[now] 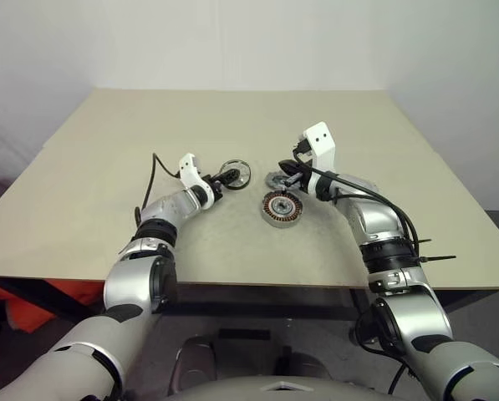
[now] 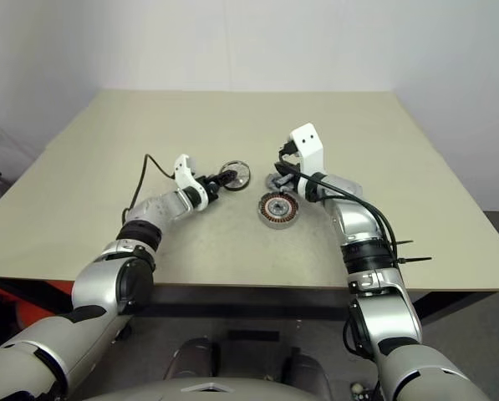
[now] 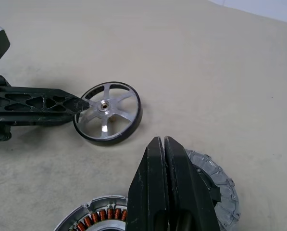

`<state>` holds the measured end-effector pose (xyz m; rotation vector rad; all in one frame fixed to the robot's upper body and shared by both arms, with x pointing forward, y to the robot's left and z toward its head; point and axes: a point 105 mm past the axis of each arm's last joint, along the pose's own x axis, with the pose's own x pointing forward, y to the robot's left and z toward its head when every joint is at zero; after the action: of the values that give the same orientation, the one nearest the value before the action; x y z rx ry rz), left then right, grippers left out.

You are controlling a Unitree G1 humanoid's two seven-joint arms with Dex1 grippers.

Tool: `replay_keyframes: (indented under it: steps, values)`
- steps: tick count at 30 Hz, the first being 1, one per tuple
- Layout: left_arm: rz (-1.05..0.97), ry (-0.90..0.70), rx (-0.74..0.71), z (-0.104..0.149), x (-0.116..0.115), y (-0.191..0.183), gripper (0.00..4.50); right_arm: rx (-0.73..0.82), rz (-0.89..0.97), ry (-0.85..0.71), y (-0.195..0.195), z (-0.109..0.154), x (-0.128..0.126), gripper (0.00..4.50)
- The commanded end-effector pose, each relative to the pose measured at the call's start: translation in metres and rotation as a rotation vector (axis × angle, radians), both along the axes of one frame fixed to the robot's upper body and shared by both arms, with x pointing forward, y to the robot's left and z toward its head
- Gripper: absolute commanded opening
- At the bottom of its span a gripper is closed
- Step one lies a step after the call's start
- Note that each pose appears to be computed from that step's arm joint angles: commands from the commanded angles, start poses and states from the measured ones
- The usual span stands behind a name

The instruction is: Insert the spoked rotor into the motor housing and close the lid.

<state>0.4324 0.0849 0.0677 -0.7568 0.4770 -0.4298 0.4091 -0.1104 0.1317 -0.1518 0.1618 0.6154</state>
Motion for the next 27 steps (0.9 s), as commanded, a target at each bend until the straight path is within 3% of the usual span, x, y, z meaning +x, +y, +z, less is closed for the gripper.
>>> replay_keyframes:
  steps: [1,6,13,19,23,27]
  values:
    - [0.016,0.01,-0.016,0.004,0.003,-0.006,4.5,0.027,0.008,-0.069,0.0,0.022,-0.001,0.05]
    - [0.043,0.028,-0.01,-0.001,0.004,-0.003,4.5,0.076,0.046,-0.046,-0.01,0.029,-0.006,0.05]
    - [0.07,0.046,-0.015,-0.005,0.004,-0.001,4.5,0.07,0.273,-0.039,-0.016,0.038,-0.04,0.05]
    - [0.105,0.057,-0.078,0.002,0.009,-0.006,4.5,0.052,0.344,-0.038,-0.009,0.033,-0.054,0.05]
    - [0.121,0.063,-0.115,0.008,0.012,-0.009,3.27,0.046,0.342,-0.032,-0.007,0.03,-0.055,0.0]
    - [0.132,0.075,-0.136,0.011,0.014,-0.013,3.27,0.042,0.346,-0.032,-0.006,0.029,-0.056,0.0]
